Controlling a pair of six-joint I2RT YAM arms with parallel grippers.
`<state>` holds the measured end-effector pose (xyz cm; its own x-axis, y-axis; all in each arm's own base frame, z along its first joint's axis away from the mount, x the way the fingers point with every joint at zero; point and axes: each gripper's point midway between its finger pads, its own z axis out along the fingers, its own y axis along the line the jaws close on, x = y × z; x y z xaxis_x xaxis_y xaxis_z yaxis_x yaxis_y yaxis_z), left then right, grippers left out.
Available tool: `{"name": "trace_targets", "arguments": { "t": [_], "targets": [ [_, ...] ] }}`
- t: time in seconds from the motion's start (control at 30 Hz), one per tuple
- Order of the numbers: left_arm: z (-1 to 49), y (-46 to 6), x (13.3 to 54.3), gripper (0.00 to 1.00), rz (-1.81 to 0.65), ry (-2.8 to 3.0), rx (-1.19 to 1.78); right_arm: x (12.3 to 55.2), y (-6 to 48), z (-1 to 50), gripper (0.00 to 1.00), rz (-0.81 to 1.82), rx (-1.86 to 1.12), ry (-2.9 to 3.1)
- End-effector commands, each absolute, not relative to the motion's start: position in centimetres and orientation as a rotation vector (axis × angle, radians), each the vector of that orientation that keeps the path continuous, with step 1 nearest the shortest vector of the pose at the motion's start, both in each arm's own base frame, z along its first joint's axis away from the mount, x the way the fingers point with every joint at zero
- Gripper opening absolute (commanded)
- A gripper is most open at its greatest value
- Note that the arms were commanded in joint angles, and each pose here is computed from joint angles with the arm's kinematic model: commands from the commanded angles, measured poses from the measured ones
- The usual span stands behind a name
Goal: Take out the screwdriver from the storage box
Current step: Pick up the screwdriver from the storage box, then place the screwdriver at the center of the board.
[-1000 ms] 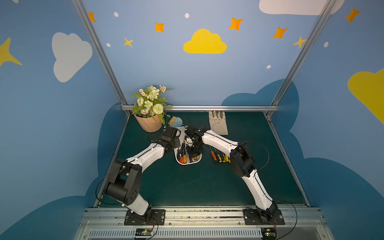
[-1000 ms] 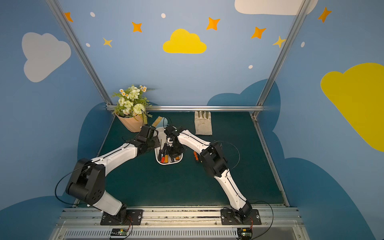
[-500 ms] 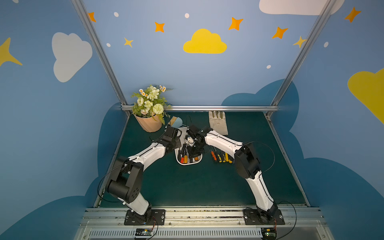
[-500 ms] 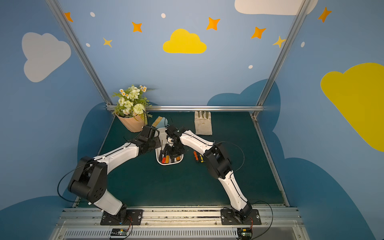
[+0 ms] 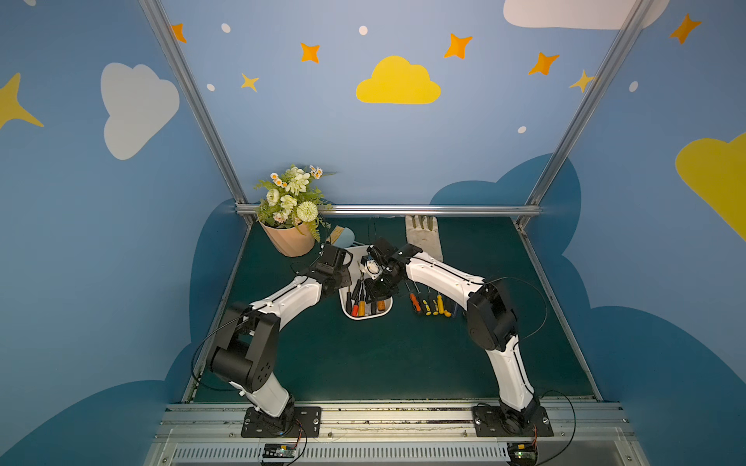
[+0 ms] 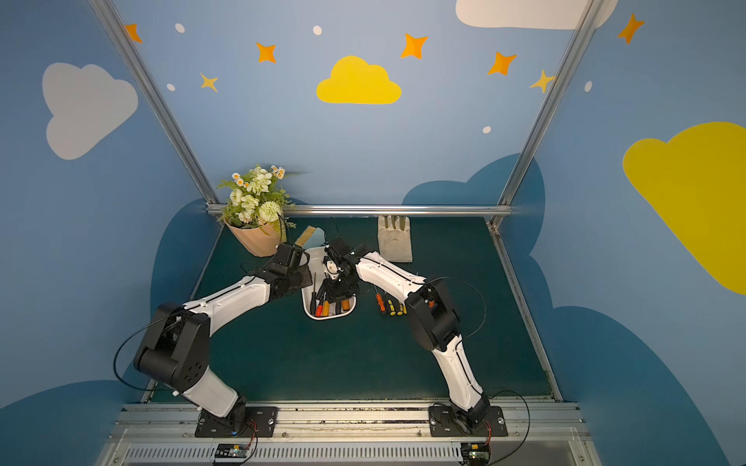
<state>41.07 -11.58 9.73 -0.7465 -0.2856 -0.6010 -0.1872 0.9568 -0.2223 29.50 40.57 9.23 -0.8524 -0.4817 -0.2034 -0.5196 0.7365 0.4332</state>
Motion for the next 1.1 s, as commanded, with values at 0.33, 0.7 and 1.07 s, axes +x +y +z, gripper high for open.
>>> {"name": "trace_targets", "arguments": {
  "t": [0.33,0.7,1.07],
  "targets": [
    [9.5,-9.3,43.8,0.02,-0.152,2.398,-0.373,31.0,41.3,14.6,0.00,0.831,-0.914,2.610],
    [8.7,-7.7,44.3,0.02,-0.111,2.406,-0.407,32.4,38.9,17.7,0.00,0.774,-0.845,2.507],
    [10.4,-5.6,44.6,0.02,-0.062,2.366,-0.438,33.3,34.8,17.8,0.00,0.631,-0.719,2.531]
  ]
}}
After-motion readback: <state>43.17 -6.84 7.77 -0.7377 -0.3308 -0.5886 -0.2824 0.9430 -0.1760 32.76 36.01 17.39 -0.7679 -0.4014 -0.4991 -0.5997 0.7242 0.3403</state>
